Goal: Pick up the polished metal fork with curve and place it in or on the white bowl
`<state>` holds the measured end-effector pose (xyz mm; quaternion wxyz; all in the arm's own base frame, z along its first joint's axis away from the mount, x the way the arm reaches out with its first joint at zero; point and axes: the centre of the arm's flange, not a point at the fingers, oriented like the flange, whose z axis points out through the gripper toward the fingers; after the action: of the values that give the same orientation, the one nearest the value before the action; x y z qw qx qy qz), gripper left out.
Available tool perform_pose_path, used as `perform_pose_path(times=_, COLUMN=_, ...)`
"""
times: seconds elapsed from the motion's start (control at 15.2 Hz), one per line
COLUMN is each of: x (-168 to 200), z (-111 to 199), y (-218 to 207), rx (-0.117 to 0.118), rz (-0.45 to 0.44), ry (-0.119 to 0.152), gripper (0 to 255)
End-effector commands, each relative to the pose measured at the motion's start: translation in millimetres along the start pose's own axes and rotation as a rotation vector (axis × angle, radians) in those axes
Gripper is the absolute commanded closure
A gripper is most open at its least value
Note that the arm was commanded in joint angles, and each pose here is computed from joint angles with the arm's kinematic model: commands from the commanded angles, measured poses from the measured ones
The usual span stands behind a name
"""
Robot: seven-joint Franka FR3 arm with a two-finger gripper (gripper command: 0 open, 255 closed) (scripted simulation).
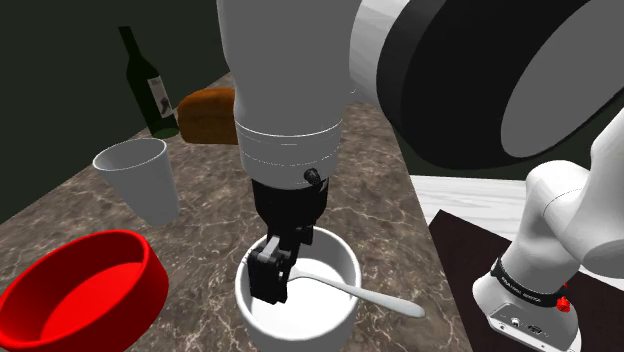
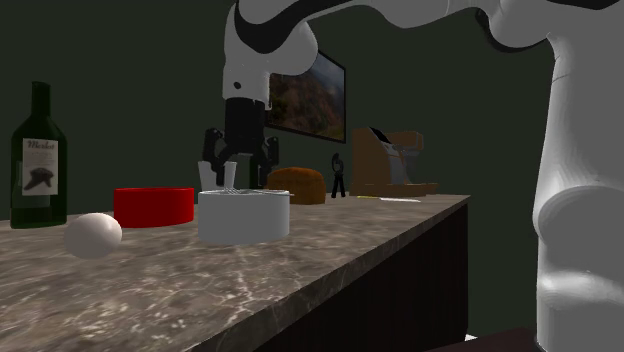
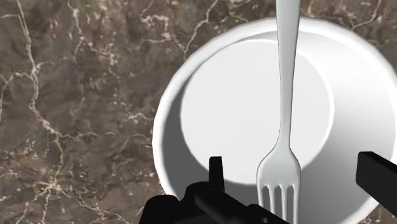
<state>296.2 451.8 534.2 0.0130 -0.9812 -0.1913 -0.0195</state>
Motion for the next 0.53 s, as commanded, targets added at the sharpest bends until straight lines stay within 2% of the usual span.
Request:
perform_pose_path(times=0.0, x=0.0, z=0.0, y=0.0, rx=0.0, rz=0.0, ry=0.0, gripper=0)
perform_pose_path(times=0.07, x=0.0, z=0.0, y=0.0, rx=0.0, rz=0.0, ry=0.0, gripper=0)
perform_pose_path(times=0.33, x=0.0, z=-50.0, y=0.0, rx=0.0, rz=0.0, ry=0.0, gripper=0)
perform_pose_path(times=0.46, x=-0.1, z=-50.0, y=0.0, rx=0.0, rz=0.0, ry=0.0, gripper=0)
